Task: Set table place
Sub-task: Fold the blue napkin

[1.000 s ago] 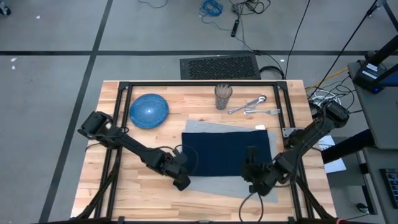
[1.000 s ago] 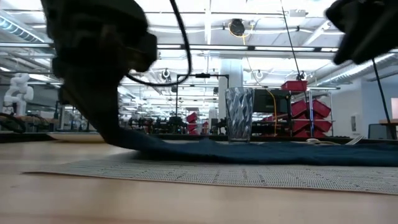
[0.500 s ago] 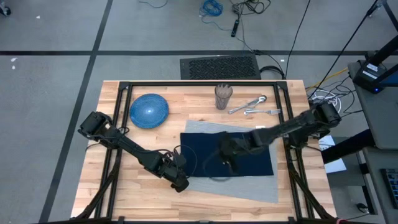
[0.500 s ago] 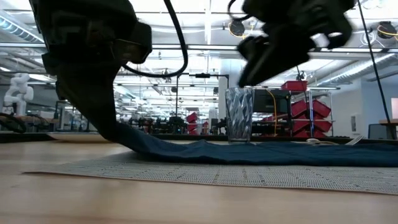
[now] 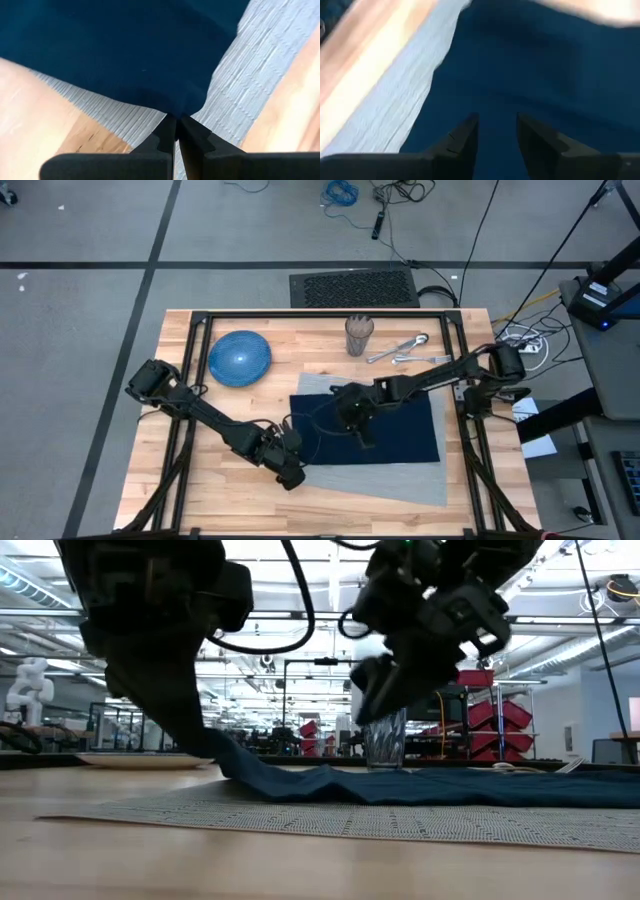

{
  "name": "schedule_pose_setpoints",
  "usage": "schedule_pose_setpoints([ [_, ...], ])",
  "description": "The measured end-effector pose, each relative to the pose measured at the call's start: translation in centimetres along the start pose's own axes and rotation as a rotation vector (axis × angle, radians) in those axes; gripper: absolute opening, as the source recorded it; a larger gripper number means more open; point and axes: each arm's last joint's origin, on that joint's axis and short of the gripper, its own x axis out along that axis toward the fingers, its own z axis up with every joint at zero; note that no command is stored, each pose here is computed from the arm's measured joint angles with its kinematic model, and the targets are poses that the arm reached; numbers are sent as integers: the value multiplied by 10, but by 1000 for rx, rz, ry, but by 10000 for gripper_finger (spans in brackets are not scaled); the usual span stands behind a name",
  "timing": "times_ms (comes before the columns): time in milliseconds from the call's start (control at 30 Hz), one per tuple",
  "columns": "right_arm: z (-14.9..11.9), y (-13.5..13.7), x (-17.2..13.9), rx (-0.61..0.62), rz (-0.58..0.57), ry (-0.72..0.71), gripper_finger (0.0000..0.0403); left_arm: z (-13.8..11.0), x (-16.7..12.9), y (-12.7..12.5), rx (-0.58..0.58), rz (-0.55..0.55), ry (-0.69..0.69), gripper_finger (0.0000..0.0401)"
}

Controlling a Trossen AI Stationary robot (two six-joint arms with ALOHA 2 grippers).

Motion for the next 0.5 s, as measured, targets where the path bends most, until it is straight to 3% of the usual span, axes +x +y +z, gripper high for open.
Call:
schedule_pose_setpoints([
  [267,-8,26,18,-60,64,86,120,1,0,2,-15,14,6,0],
  [400,-8,41,21,-227,74,92,120,2,1,4,-19,25,4,2],
  [500,-9,49,22,-368,19,119,120,1,0,3,-15,25,4,15],
])
